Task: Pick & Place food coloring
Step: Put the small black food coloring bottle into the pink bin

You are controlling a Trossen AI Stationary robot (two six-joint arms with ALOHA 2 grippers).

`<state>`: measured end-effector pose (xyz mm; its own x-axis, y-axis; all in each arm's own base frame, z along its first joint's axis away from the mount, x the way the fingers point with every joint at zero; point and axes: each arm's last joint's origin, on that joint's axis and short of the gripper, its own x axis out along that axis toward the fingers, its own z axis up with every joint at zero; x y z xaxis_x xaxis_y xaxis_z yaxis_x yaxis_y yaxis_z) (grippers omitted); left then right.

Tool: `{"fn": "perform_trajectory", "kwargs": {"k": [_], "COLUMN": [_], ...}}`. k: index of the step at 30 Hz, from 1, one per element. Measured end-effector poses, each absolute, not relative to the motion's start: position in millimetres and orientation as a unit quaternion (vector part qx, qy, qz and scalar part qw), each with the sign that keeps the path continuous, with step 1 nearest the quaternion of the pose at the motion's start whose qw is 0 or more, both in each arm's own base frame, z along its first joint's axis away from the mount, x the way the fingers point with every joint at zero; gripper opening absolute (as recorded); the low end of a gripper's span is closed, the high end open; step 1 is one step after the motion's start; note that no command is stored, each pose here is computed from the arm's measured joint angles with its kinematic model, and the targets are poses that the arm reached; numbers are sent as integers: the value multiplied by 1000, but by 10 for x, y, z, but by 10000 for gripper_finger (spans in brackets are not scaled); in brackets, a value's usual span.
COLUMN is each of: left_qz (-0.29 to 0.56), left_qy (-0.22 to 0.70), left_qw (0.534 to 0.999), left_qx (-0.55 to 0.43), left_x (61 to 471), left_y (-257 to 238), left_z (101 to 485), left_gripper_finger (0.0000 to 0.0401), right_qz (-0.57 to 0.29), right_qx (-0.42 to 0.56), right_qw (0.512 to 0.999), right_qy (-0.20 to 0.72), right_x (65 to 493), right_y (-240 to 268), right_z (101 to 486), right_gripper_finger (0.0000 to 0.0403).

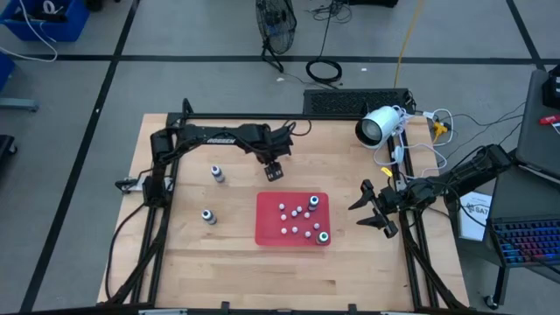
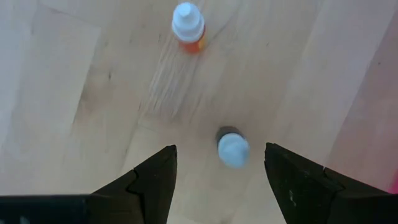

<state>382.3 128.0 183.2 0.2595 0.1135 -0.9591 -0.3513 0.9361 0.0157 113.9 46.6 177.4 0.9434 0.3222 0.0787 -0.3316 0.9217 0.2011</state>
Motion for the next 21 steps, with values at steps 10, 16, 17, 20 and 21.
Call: {"fn": "perform_trajectory", "kwargs": {"k": [10, 16, 17, 20, 21], "left_qz": [141, 140, 139, 140, 140], "left_qy": [584, 582, 583, 581, 582], "left_qw": [794, 797, 796, 797, 796], "left_qx": [-90, -88, -89, -89, -89], "left_x": [3809, 3815, 3812, 3815, 3814], "left_y": [1279, 1280, 1280, 1280, 1280], "left_z": [1727, 1727, 1727, 1727, 1727], "left_gripper_finger": [244, 244, 244, 244, 243], "right_qz": [167, 167, 167, 167, 167], "right_qx": [106, 106, 106, 106, 106], "right_qw": [980, 980, 980, 980, 980], "right_qy": [-22, -22, -22, -22, -22], "right_x": [1139, 1139, 1139, 1139, 1139], "right_y": [466, 466, 466, 466, 465], "right_z": [1773, 1774, 1774, 1774, 1774], "right_gripper_finger": [215, 218, 219, 219, 219]}}
